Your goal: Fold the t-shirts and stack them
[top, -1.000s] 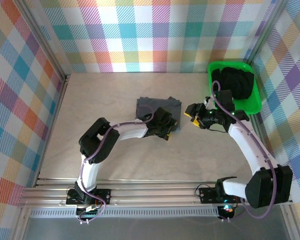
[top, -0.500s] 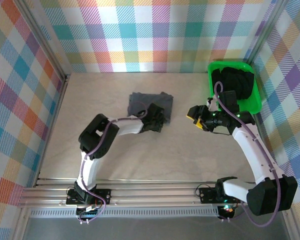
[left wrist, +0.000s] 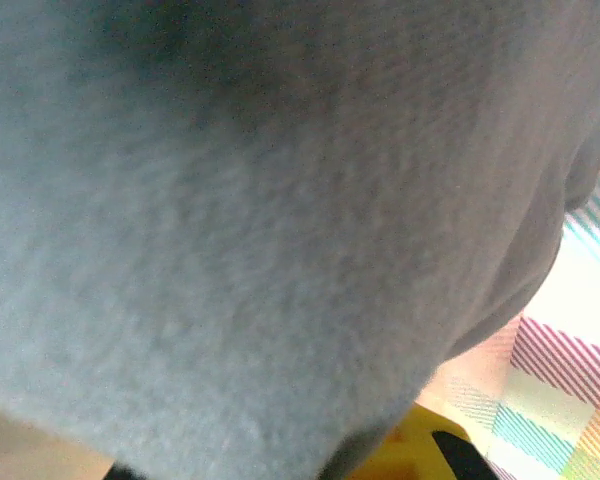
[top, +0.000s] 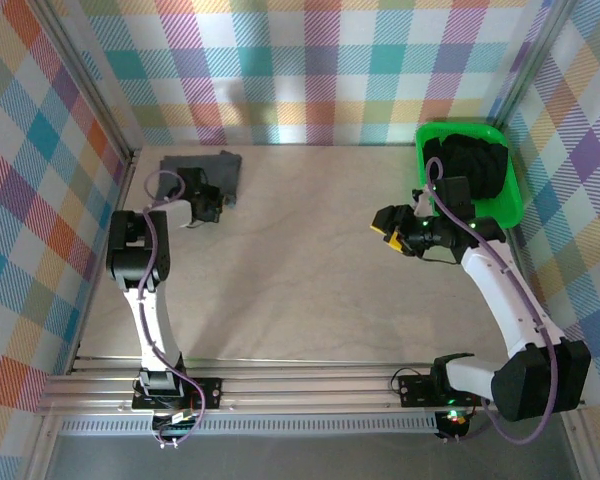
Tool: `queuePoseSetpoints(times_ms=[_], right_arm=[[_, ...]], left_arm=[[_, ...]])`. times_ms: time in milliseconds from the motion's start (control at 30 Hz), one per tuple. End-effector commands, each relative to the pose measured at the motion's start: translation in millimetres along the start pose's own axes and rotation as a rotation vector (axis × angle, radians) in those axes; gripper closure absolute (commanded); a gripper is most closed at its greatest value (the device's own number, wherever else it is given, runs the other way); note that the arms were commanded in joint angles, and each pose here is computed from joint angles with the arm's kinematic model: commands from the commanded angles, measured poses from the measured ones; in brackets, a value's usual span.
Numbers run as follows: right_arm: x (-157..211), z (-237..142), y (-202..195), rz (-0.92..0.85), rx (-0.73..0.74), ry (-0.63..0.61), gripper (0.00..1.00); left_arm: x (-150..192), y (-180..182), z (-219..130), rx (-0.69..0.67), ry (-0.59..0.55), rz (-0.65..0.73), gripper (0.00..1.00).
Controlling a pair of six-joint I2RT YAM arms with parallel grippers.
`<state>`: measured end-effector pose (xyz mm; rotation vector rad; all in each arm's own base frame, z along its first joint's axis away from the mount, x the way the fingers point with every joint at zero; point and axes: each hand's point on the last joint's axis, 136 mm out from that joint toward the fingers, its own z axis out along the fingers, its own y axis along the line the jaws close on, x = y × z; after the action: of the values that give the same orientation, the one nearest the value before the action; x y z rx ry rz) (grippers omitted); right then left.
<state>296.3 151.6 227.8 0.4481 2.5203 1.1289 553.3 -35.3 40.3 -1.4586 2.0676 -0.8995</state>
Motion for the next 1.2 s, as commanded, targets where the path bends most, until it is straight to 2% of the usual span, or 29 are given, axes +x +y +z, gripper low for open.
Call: queuePoseSetpoints(times_ms=[0, 167, 233, 333, 433, 567, 633, 667, 700, 767, 867, 967, 1033, 1100, 1167], right_arm=[[-7.7, 0.9, 12.6, -0.02, -0.053, -0.003, 0.42], [-11.2, 7.4, 14.7, -0.022, -0.066, 0.014, 0.42], [-12.2, 8.6, 18.2, -0.033, -0.087, 0.016, 0.42], [-16.0, 5.5, 28.9, -0.065, -0.138, -0.009, 0.4], [-24.3, -4.9, 46.2, -0.105, -0.196, -0.07, 0.37], [-33.8, -20.0, 69.0, -0.139, -0.251, -0.125, 0.33], [-36.0, -28.4, 79.0, -0.157, -0.271, -0.144, 0.3], [-36.9, -33.2, 83.7, -0.165, -0.281, -0.158, 0.1], [-36.2, -36.8, 87.8, -0.17, -0.292, -0.16, 0.0], [-35.5, -41.3, 94.2, -0.169, -0.308, -0.151, 0.0], [-33.4, -43.6, 96.3, -0.145, -0.306, -0.134, 0.0], [-37.5, -51.7, 77.0, -0.147, -0.188, -0.218, 0.0], [-42.7, -59.2, 54.3, -0.163, -0.057, -0.296, 0.0], [-52.8, -67.1, 10.6, -0.127, 0.167, -0.399, 0.0], [-64.3, -75.2, -41.0, -0.099, 0.391, -0.518, 0.0]], left_arm=[[-12.5, 7.7, 11.7, -0.023, 0.105, 0.125, 1.0], [-39.3, 4.3, 20.0, -0.012, 0.106, 0.105, 1.0], [-44.4, -0.9, 15.9, 0.003, 0.085, 0.103, 0.92], [-48.8, -12.2, -5.0, 0.014, 0.032, 0.114, 0.46], [-48.5, -30.9, -50.0, 0.031, -0.041, 0.143, 0.01], [-33.3, -19.3, -130.3, -0.142, -0.103, 0.179, 0.0], [-22.2, -19.9, -172.7, -0.147, -0.159, 0.243, 0.0], [-15.2, -19.8, -192.9, -0.135, -0.185, 0.276, 0.0], [-6.3, -16.0, -207.2, -0.122, -0.192, 0.293, 0.0], [11.4, -3.6, -221.2, -0.104, -0.147, 0.311, 0.0], [26.5, 32.1, -240.3, -0.176, -0.139, 0.333, 0.0], [29.5, 65.6, -273.5, -0.221, -0.25, 0.346, 0.0], [21.6, 88.0, -305.4, -0.293, -0.405, 0.346, 0.0], [6.2, 112.3, -339.5, -0.412, -0.591, 0.348, 0.0], [-1.2, 118.4, -354.0, -0.445, -0.679, 0.463, 0.0]])
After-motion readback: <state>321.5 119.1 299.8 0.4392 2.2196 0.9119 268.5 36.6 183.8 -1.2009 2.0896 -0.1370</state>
